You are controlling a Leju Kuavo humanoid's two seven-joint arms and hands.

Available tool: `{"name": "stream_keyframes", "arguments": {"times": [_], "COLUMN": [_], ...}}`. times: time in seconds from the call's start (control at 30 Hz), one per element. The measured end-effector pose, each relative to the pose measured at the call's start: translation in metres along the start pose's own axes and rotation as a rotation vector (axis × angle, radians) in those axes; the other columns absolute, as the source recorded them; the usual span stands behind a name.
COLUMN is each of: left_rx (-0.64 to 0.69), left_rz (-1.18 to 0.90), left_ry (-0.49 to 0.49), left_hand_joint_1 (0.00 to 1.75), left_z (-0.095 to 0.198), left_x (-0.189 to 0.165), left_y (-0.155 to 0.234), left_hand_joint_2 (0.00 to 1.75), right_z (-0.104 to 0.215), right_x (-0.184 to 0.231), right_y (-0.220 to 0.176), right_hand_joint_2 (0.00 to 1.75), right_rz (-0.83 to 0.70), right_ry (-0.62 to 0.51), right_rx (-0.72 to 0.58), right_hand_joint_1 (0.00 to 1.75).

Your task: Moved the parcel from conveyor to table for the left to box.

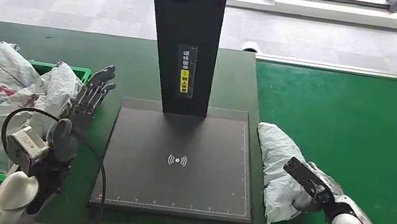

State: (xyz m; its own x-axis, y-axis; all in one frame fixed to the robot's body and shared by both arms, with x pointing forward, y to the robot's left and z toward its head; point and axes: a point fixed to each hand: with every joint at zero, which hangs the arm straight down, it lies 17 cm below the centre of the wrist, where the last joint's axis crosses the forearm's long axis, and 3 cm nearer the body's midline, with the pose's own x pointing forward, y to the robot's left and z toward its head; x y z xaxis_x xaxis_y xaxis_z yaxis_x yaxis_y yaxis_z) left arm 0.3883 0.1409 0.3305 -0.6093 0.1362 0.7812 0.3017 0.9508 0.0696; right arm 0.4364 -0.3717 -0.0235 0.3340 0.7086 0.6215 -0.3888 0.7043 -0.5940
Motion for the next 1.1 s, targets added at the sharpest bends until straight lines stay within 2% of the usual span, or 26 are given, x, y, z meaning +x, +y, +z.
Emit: {"name": "stream_keyframes", "arguments": {"times": [0.33, 0.73, 0.9, 1.1], "left_rx": [-0.013, -0.013, 0.005, 0.016], "left_rz": [-0.016, -0.025, -0.042, -0.05], "left_ry": [0.001, 0.003, 0.006, 0.013], "left_hand_joint_1": [0.0, 0.0, 0.0, 0.0], "left_z": [0.001, 0.005, 0.011, 0.023], "left_x": [-0.001, 0.002, 0.004, 0.005], "left_y": [-0.003, -0.004, -0.003, -0.004], "left_hand_joint_2": [0.0, 0.0, 0.0, 0.0], "right_z": [-0.01, -0.014, -0.012, 0.032], "right_x": [0.044, 0.067, 0.085, 0.151], "right_y": [0.041, 0.057, 0.041, -0.012], "right_hand_joint_2": [1.75, 1.75, 1.75, 1.75], "right_rz": [-0.002, -0.021, 0.017, -0.068], "right_ry": [-0.105, -0.148, -0.206, -0.446], "right_rx": [0.133, 0.127, -0.006, -0.292], "right_hand_joint_1": [1.75, 1.75, 1.75, 1.75]}}
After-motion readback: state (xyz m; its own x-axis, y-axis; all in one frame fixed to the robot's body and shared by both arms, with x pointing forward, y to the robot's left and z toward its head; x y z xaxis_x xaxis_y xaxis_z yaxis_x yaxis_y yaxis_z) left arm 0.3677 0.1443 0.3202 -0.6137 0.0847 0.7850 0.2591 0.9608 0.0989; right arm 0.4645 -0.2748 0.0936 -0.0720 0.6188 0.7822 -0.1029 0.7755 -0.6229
